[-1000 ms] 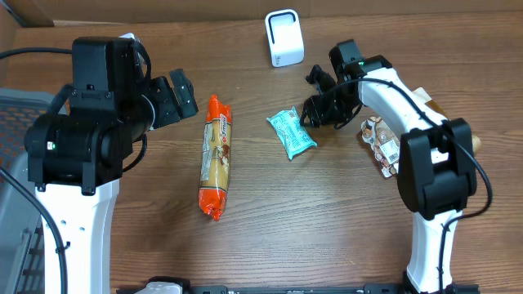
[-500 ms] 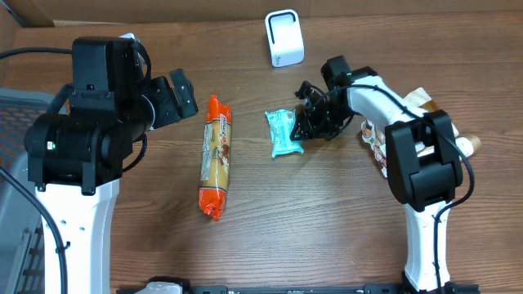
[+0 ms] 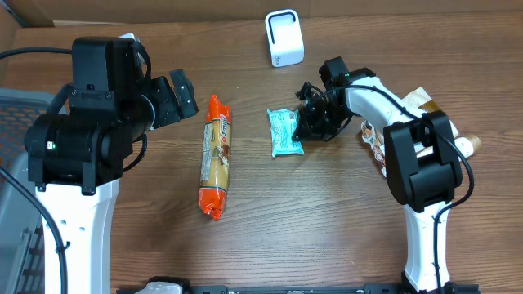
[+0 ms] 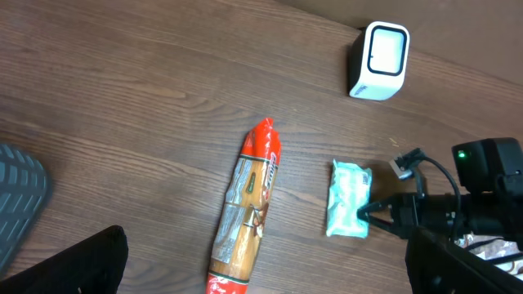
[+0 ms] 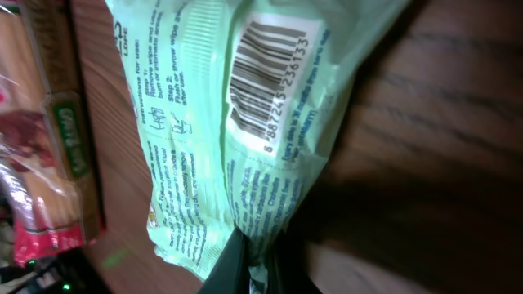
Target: Scan the item barcode
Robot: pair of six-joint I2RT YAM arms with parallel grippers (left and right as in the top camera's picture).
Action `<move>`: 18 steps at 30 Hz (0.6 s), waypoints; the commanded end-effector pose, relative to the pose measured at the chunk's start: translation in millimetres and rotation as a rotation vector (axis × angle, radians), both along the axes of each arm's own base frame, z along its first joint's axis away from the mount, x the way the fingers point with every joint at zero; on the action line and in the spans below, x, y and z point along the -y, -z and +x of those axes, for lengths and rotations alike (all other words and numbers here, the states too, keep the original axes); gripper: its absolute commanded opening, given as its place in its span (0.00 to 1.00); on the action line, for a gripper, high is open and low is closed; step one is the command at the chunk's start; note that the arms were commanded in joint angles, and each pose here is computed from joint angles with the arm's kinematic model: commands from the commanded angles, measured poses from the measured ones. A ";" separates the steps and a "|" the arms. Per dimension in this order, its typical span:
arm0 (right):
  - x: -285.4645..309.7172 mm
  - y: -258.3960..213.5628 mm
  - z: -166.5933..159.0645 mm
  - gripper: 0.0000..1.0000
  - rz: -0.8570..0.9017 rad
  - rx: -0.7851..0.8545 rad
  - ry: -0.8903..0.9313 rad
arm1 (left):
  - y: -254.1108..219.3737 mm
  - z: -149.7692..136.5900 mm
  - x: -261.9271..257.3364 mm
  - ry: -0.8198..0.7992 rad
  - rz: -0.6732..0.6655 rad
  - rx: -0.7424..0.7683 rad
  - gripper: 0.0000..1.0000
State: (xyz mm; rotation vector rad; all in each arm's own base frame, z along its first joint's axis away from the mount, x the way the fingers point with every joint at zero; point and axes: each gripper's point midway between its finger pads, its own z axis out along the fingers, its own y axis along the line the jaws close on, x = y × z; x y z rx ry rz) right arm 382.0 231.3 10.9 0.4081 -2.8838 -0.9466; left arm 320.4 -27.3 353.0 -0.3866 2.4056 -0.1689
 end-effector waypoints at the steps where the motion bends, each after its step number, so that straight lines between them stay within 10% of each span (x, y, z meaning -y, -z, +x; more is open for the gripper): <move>1: 22.6 -38.9 21.2 0.04 -0.160 0.160 0.034 | -5.2 1.0 -2.0 -0.012 -0.002 0.016 1.00; 10: 105.3 -102.6 -6.8 0.04 -1.090 0.457 0.205 | -5.2 1.0 -2.0 -0.012 -0.002 0.016 1.00; 18: 82.6 -81.5 -39.5 0.04 -1.229 0.442 0.090 | -5.2 1.0 -2.0 -0.012 -0.002 0.016 1.00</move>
